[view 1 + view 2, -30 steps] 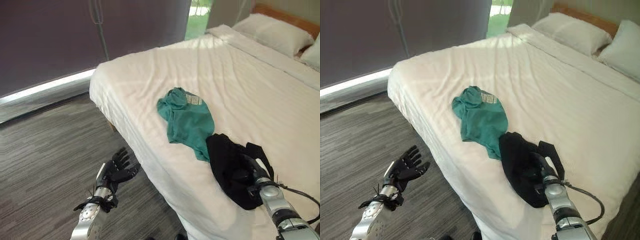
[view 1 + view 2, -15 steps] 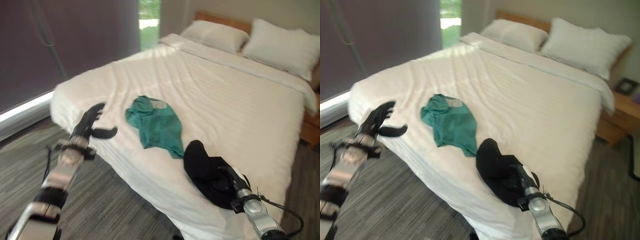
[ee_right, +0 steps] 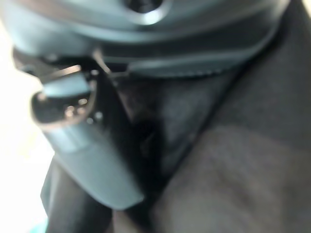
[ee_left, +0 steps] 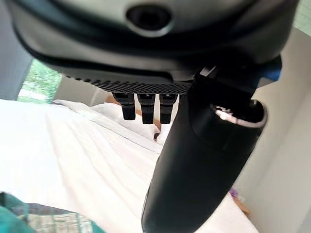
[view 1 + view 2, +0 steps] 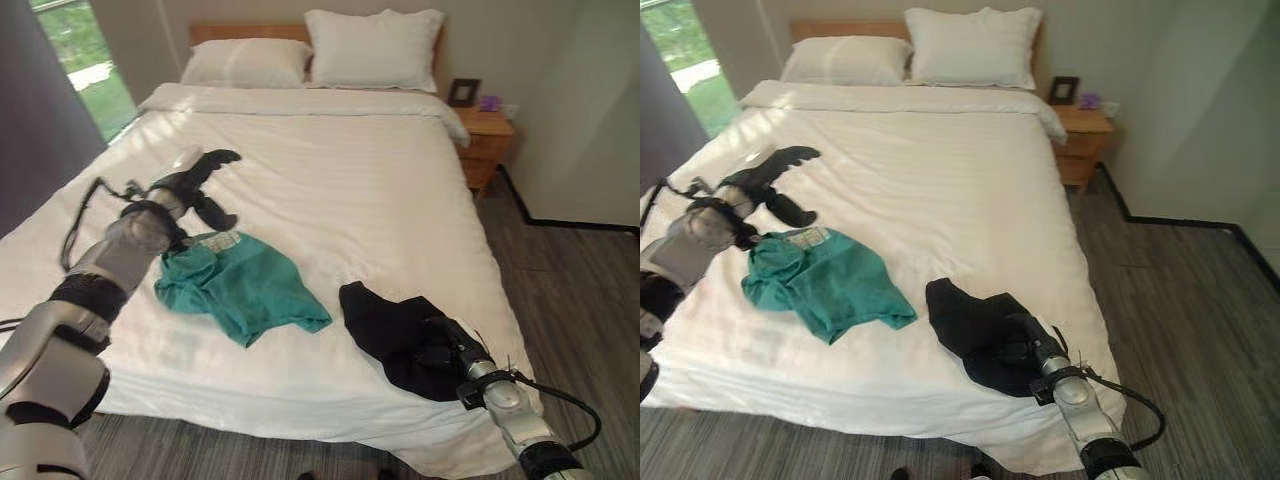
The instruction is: Pick up bed clothes into laundry basket.
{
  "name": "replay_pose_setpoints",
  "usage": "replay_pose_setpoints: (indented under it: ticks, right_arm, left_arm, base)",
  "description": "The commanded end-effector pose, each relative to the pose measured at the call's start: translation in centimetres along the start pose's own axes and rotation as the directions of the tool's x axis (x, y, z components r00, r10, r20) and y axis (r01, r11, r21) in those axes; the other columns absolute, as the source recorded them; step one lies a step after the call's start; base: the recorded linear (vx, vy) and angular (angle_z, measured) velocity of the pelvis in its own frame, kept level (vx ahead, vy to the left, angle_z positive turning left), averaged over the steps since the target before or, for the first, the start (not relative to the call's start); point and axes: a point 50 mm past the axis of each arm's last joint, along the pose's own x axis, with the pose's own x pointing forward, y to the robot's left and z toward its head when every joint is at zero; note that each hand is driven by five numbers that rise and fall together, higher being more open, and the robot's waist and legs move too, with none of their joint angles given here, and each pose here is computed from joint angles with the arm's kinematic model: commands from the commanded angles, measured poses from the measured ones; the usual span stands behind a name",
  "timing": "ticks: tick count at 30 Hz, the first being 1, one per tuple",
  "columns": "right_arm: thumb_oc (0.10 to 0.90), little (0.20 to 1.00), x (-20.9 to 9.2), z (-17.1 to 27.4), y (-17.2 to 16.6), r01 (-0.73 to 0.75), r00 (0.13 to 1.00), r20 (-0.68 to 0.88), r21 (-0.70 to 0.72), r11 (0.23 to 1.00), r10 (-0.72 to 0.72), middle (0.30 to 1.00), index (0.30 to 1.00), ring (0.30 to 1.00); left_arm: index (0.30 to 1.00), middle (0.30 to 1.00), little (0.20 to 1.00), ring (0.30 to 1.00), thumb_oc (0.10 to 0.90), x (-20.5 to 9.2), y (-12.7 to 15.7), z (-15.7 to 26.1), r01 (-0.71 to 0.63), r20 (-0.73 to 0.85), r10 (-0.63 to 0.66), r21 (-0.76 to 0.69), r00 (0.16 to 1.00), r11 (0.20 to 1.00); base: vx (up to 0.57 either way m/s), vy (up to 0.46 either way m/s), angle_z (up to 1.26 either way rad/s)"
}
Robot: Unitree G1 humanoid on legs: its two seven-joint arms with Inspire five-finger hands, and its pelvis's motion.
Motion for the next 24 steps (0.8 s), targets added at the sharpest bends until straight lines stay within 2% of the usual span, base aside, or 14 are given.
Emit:
replay_pose_setpoints:
  ticks: [1,3,7,8,9,10,12,16,21,24]
  right_arm:
    - [0.4,0.3,-6.1,-9.9,4.3,-0.236,0.887,-0.4,0.036,0.971,0.23,0.3,0.3,0.3]
    - [0.4,0.3,-6.0,-9.9,4.0,-0.228,0.89,-0.4,0.025,0.973,0.218,0.3,0.3,0.3]
    - [0.4,0.3,-6.3,-10.1,3.5,-0.201,0.894,-0.405,0.027,0.979,0.194,0.3,0.3,0.3]
    - [0.4,0.3,-6.4,-10.2,3.7,-0.214,0.891,-0.408,0.014,0.977,0.201,0.3,0.3,0.3]
    - [0.4,0.3,-6.5,-10.2,3.6,-0.214,0.89,-0.409,0.013,0.977,0.2,0.3,0.3,0.3]
    - [0.4,0.3,-6.3,-9.8,4.0,-0.246,0.892,-0.395,-0.016,0.969,0.22,0.3,0.3,0.3]
    - [0.4,0.3,-5.8,-9.0,4.3,-0.285,0.897,-0.366,-0.056,0.957,0.246,0.3,0.3,0.3]
    - [0.4,0.3,-5.2,-8.0,4.4,-0.314,0.905,-0.333,-0.108,0.943,0.263,0.3,0.3,0.3]
    - [0.4,0.3,-4.5,-7.1,4.7,-0.348,0.906,-0.309,-0.161,0.924,0.288,0.3,0.3,0.3]
    - [0.4,0.3,-4.6,-7.3,5.0,-0.373,0.897,-0.322,-0.179,0.911,0.304,0.3,0.3,0.3]
  left_arm:
    - [0.9,0.9,0.9,0.9,0.8,-0.6,6.9,-0.5,-0.224,-0.036,0.232,0.152,0.972,0.963]
    - [0.9,0.9,0.9,0.9,0.8,-0.6,6.7,-0.9,-0.227,-0.046,0.24,0.192,0.97,0.955]
    - [0.9,0.9,0.9,0.9,0.8,-0.7,5.2,-1.6,-0.204,-0.081,0.222,0.184,0.972,0.962]
    - [0.9,0.9,0.9,0.9,0.8,-0.6,2.9,-2.0,-0.155,-0.089,0.169,0.146,0.982,0.977]
    - [0.9,0.9,0.9,0.9,0.8,-0.7,2.8,-2.0,-0.154,-0.089,0.168,0.145,0.982,0.977]
    - [0.9,0.9,0.9,0.9,0.8,-0.8,0.3,-2.6,-0.1,-0.102,0.112,0.11,0.989,0.989]
    - [0.9,0.9,0.9,0.9,0.8,-1.0,-3.0,-2.8,-0.028,-0.113,0.035,0.058,0.993,0.998]
    - [0.9,0.9,0.9,0.9,0.8,-0.8,-5.4,-1.6,0.018,-0.073,-0.016,0.018,0.997,1.0]
    - [0.9,0.9,0.9,0.9,0.8,0.2,-6.3,1.2,0.018,0.008,-0.018,-0.049,1.0,0.999]
    - [0.9,0.9,0.9,0.9,0.8,0.7,-5.9,2.1,0.015,0.028,-0.014,-0.028,1.0,1.0]
  base:
    - [0.05,0.017,0.02]
    - [0.0,0.016,0.25]
    - [0.02,0.007,0.32]
    - [0.02,-0.008,0.12]
    - [0.03,-0.01,0.01]
    - [0.03,-0.007,0.0]
    - [0.04,-0.008,-0.01]
    - [0.01,-0.003,0.02]
    - [0.0,0.0,0.0]
    - [0.0,0.0,0.0]
